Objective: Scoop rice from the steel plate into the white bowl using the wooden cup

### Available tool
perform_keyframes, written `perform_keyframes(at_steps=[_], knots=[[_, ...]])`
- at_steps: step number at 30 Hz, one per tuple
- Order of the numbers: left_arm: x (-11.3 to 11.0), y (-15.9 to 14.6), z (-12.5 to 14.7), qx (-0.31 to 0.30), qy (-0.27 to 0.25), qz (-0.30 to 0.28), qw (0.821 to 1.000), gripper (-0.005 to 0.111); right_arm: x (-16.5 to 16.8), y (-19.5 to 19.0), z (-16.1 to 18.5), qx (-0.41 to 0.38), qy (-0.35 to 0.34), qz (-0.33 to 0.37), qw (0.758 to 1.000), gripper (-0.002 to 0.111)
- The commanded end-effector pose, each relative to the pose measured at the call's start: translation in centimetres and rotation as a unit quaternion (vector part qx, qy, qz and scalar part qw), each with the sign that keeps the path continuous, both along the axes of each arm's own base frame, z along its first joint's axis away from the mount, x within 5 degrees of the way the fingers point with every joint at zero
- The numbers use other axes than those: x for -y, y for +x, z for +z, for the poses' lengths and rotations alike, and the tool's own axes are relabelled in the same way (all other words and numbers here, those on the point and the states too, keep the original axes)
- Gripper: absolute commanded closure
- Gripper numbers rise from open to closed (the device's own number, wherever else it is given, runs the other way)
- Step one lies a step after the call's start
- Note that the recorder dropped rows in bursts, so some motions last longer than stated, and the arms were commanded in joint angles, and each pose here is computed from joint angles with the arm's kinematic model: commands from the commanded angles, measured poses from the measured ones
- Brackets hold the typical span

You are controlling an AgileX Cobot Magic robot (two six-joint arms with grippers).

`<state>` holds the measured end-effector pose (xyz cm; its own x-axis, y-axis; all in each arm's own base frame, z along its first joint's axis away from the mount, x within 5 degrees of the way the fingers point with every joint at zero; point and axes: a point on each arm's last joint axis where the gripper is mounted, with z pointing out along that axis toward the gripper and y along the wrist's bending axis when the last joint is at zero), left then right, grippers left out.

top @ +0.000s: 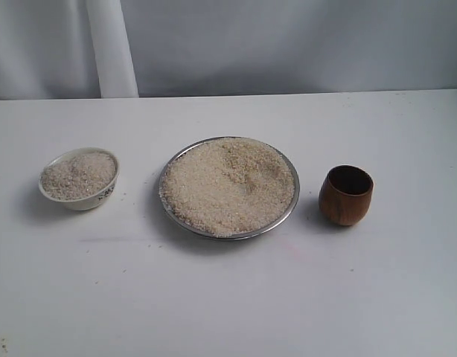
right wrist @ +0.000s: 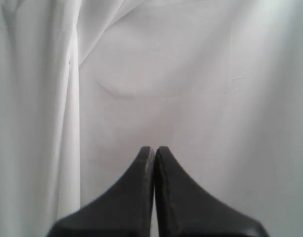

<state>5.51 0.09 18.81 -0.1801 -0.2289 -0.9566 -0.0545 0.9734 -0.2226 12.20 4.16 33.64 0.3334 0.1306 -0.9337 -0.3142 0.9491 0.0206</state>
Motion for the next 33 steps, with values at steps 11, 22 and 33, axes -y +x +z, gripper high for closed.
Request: perform_keyframes(at_steps=[11, 22, 33], knots=[[0.0, 0.0, 0.1, 0.005, -0.004, -0.003, 1.0, 0.107, 0.0, -0.1, -0.2, -0.003, -0.002, 0.001, 1.0, 0.108], [0.0, 0.0, 0.1, 0.005, -0.004, -0.003, 1.0, 0.107, 2.5, -4.3, -1.1, -0.069, -0.07, -0.065, 0.993, 0.108], [0.0, 0.0, 0.1, 0.005, -0.004, -0.003, 1.0, 0.107, 3.8, -7.7, -2.3, -0.121, -0.015, -0.115, 0.986, 0.108]])
